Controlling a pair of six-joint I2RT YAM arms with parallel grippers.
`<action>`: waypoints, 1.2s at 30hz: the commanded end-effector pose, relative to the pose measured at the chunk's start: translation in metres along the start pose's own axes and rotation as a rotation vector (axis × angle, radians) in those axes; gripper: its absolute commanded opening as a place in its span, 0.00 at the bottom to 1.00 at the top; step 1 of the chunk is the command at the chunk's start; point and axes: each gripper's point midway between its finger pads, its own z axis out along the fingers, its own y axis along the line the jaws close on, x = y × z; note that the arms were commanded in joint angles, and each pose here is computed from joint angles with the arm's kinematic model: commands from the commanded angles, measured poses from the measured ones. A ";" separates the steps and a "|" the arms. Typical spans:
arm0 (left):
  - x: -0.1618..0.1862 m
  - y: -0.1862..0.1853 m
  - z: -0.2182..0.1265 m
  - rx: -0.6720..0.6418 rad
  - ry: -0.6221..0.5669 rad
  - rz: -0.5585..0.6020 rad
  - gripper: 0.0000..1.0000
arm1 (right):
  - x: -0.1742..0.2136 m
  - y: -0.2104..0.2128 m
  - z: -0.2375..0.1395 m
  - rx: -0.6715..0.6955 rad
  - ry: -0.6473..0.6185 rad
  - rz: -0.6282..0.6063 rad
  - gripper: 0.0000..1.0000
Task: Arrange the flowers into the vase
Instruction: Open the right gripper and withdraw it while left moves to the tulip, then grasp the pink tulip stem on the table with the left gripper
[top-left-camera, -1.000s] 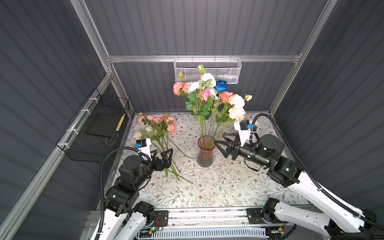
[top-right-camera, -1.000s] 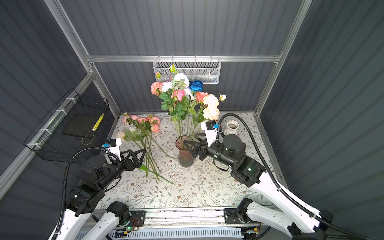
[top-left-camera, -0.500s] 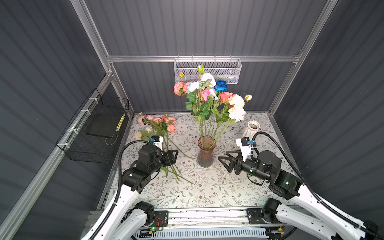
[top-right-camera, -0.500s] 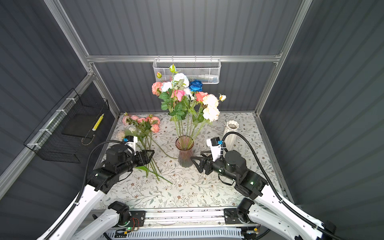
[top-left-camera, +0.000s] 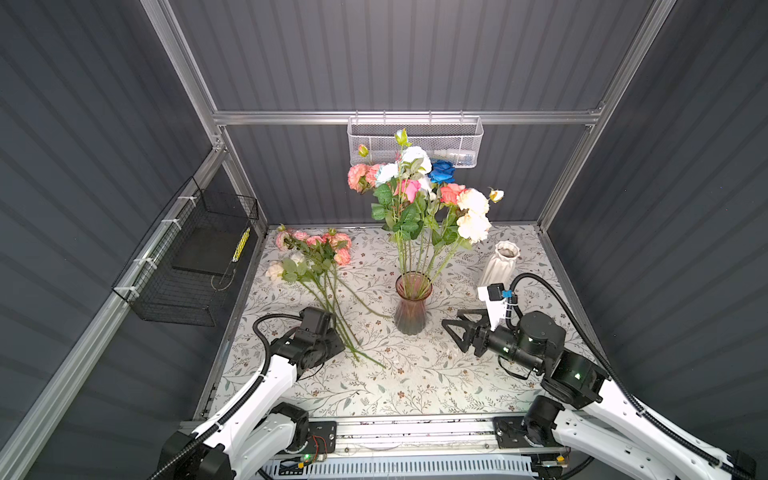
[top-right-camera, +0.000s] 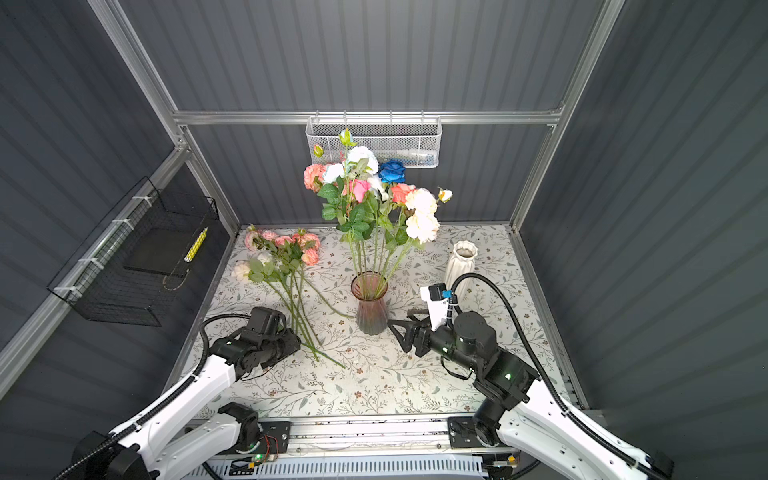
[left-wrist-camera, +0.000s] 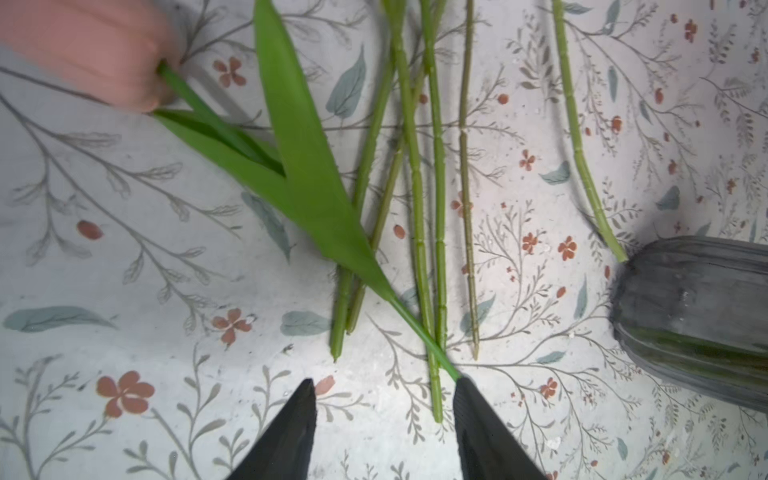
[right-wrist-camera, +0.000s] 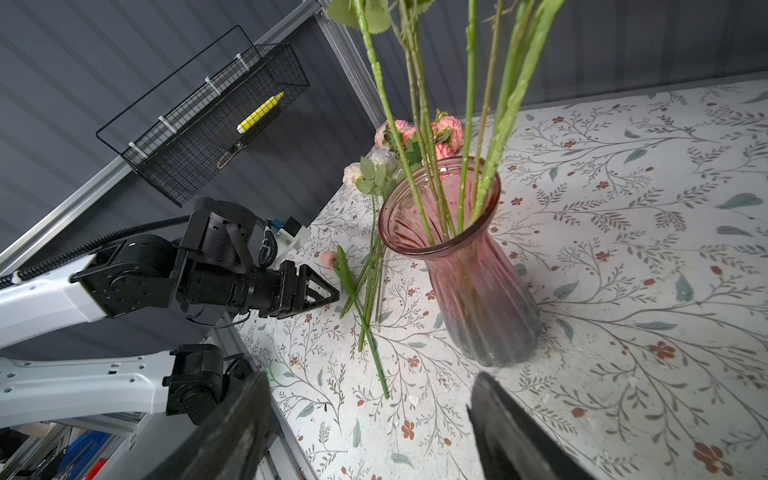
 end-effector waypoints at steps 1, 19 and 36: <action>-0.006 0.002 0.005 -0.007 -0.028 -0.075 0.55 | -0.001 -0.003 -0.004 0.016 -0.019 -0.008 0.77; -0.022 0.026 0.021 -0.140 -0.122 -0.159 0.46 | -0.002 -0.006 -0.031 0.025 -0.070 -0.024 0.78; -0.043 0.005 0.005 -0.013 -0.140 -0.183 0.59 | -0.001 -0.010 -0.041 0.035 -0.095 -0.026 0.78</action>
